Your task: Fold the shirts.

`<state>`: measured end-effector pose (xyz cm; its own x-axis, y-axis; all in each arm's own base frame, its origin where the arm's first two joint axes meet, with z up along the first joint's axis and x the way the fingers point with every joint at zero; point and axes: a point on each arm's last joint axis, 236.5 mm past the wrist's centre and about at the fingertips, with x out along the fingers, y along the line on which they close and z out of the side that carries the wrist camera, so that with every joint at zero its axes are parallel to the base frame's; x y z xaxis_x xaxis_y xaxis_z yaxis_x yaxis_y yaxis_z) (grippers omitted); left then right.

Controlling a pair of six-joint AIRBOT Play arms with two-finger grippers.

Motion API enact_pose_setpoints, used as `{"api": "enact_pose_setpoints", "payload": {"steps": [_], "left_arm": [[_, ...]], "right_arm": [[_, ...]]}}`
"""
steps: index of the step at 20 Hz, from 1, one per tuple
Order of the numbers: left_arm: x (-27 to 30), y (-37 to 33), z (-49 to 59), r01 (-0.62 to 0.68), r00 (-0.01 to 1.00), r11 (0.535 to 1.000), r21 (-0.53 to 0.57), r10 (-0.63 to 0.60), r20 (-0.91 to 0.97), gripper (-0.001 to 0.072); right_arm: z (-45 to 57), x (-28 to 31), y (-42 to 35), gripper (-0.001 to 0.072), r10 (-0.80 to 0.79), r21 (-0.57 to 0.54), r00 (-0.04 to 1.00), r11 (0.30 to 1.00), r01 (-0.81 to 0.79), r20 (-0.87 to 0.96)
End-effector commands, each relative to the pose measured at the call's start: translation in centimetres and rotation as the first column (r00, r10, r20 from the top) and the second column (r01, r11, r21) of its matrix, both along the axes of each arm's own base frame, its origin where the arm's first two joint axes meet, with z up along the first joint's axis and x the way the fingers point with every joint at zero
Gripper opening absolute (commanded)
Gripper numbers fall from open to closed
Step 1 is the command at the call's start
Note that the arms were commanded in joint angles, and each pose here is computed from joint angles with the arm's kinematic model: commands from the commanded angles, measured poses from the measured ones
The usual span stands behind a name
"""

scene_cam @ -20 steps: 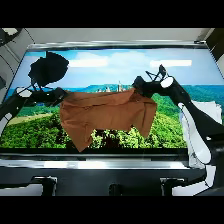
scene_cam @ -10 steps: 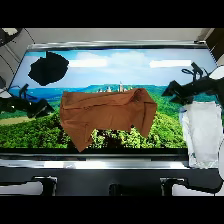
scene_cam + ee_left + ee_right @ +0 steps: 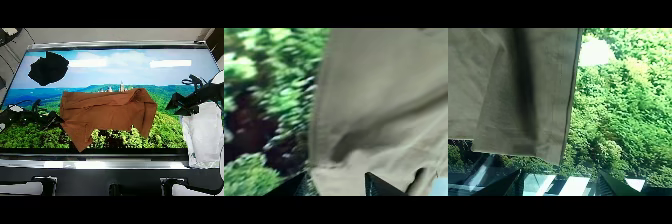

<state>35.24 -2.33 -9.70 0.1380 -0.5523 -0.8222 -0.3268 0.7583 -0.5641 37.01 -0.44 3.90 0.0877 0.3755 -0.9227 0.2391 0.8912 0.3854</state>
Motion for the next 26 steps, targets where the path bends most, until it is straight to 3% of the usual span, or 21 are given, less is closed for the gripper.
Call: {"api": "enact_pose_setpoints", "payload": {"steps": [1, 3, 4, 10, 14, 18, 21, 23, 24, 26], "left_arm": [[1.4, -0.4, -1.1, -0.011, 0.999, 0.999, 0.041, 0.009, 0.054, 0.0354], [1.9, -0.7, -1.2, -0.012, 0.997, 0.998, 0.055, 0.009, 0.070, 0.0073], [2.0, -0.7, -1.2, -0.012, 0.997, 0.998, 0.058, 0.008, 0.074, 0.0029], [1.3, -1.2, -0.9, 0.009, 0.998, 0.999, 0.038, -0.011, 0.054, 0.0028], [1.0, -1.4, -0.3, 0.020, 0.998, 0.999, 0.030, -0.022, 0.054, 0.0028], [1.1, -1.4, -0.2, 0.020, 0.998, 0.999, 0.031, -0.022, 0.057, 0.0028], [1.0, -1.5, 0.0, 0.024, 0.998, 0.999, 0.030, -0.026, 0.059, 0.0028], [1.1, -1.4, 0.2, 0.025, 0.998, 0.999, 0.028, -0.027, 0.060, 0.0028], [1.1, -1.5, 0.4, 0.030, 0.998, 0.999, 0.024, -0.032, 0.060, 0.0028], [1.1, -1.7, 0.8, 0.044, 0.997, 0.999, 0.015, -0.045, 0.057, 0.0029]], "right_arm": [[-0.3, -0.6, -0.1, 0.0540, 0.007, -0.005, 1.000, 1.000, -0.007, -0.024], [-1.6, -2.4, 0.3, 0.0541, 0.016, 0.007, 0.997, 1.000, -0.016, -0.070], [-2.9, -3.9, 0.7, 0.0541, 0.008, 0.015, 0.995, 1.000, -0.007, -0.101], [-11.0, -8.0, 6.1, 0.0557, -0.166, 0.205, 0.971, 0.958, 0.200, -0.172], [-12.4, -7.1, 6.4, 0.0540, -0.248, 0.217, 0.959, 0.937, 0.274, -0.141], [-13.5, -7.8, 9.2, 0.0541, -0.151, 0.199, 0.976, 0.963, 0.180, -0.155], [-14.7, -7.4, 10.7, 0.0525, -0.164, 0.175, 0.973, 0.966, 0.192, -0.163], [-15.3, -7.1, 11.3, 0.0468, -0.173, 0.161, 0.972, 0.967, 0.198, -0.162], [-15.4, -6.7, 11.3, 0.0364, -0.191, 0.154, 0.970, 0.965, 0.213, -0.147], [-15.5, -5.9, 11.0, 0.0049, -0.231, 0.144, 0.964, 0.958, 0.249, -0.129]]}}
